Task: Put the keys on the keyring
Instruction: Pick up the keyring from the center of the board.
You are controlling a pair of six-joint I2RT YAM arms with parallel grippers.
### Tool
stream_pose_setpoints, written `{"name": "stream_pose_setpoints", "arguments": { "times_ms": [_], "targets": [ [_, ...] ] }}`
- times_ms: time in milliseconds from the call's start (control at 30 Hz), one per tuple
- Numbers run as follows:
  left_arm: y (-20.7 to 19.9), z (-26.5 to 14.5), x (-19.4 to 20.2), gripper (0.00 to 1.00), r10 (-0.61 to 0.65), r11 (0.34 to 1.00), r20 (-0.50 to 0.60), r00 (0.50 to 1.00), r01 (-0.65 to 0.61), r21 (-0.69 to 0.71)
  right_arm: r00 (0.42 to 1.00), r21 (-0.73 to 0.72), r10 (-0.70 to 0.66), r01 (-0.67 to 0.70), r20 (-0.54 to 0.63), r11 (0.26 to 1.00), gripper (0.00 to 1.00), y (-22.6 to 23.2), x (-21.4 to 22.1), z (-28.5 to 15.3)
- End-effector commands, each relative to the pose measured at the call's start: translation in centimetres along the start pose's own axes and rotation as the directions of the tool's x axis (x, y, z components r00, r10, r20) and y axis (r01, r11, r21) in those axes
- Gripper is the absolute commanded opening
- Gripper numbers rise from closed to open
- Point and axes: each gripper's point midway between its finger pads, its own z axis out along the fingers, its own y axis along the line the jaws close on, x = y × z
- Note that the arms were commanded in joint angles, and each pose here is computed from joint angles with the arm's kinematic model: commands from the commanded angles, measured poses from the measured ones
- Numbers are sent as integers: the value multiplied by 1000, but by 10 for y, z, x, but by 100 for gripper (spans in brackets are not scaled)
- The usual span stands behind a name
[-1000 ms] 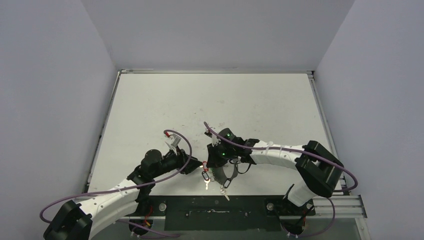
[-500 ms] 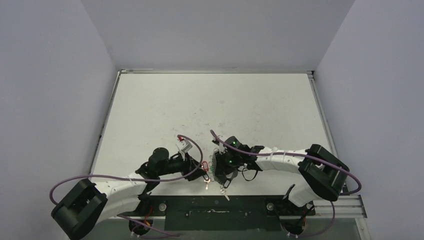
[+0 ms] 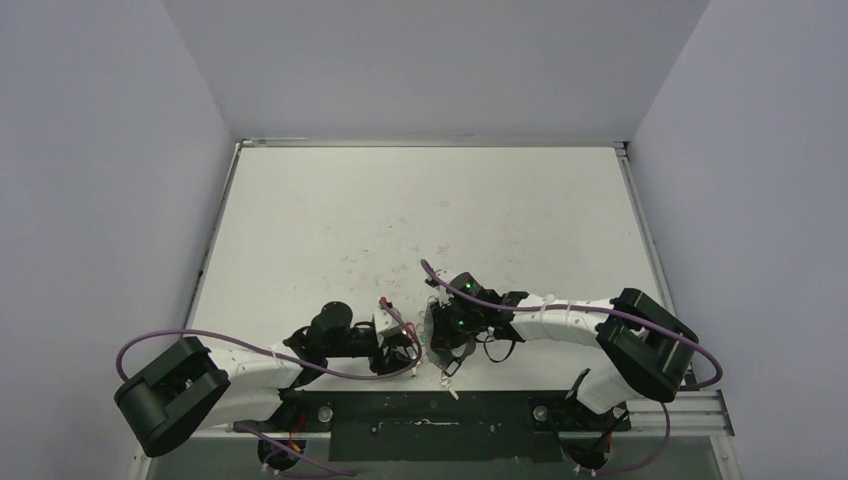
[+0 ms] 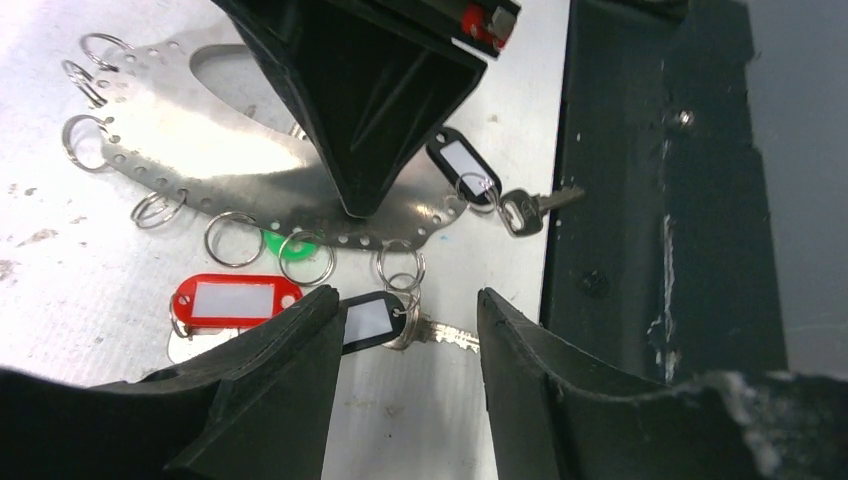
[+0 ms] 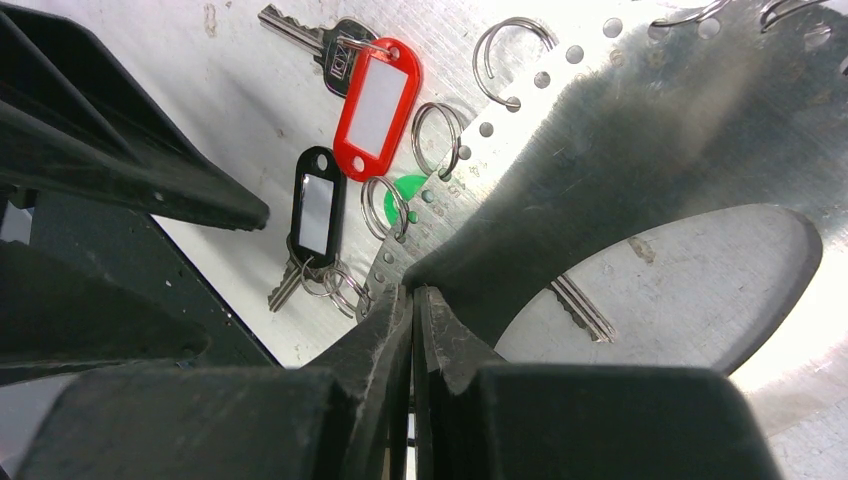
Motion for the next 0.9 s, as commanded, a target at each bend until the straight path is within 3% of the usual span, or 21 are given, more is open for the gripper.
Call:
{"name": "stream_pose_setpoints", "arguments": {
  "times_ms": [0,200,367,500,733,867],
  "targets": [
    [1,11,-14,49,110,994,20,994,-110,27,1000,16,-14,14,5,1000,0,-4,2,3],
    [7,24,-24,46,-110,994,46,993,111,-17,999,2,-14,14,43,1000,0,1,-5,-6],
    [14,25,-31,42,-169,982,108,980,177,-66,996,-6,-26,26,81,1000,0,7,-14,-16],
    [14,24,-29,40,-104,992,66,992,109,-66,995,-35,-35,38,97,999,0,13,-16,-20],
    [16,17,-23,36,115,992,-7,993,-115,-48,994,-60,-42,48,105,997,0,17,-17,-16],
    [24,14,-17,32,159,984,-33,987,-161,-80,997,-39,-35,38,71,998,0,12,-12,-6]
  ]
}}
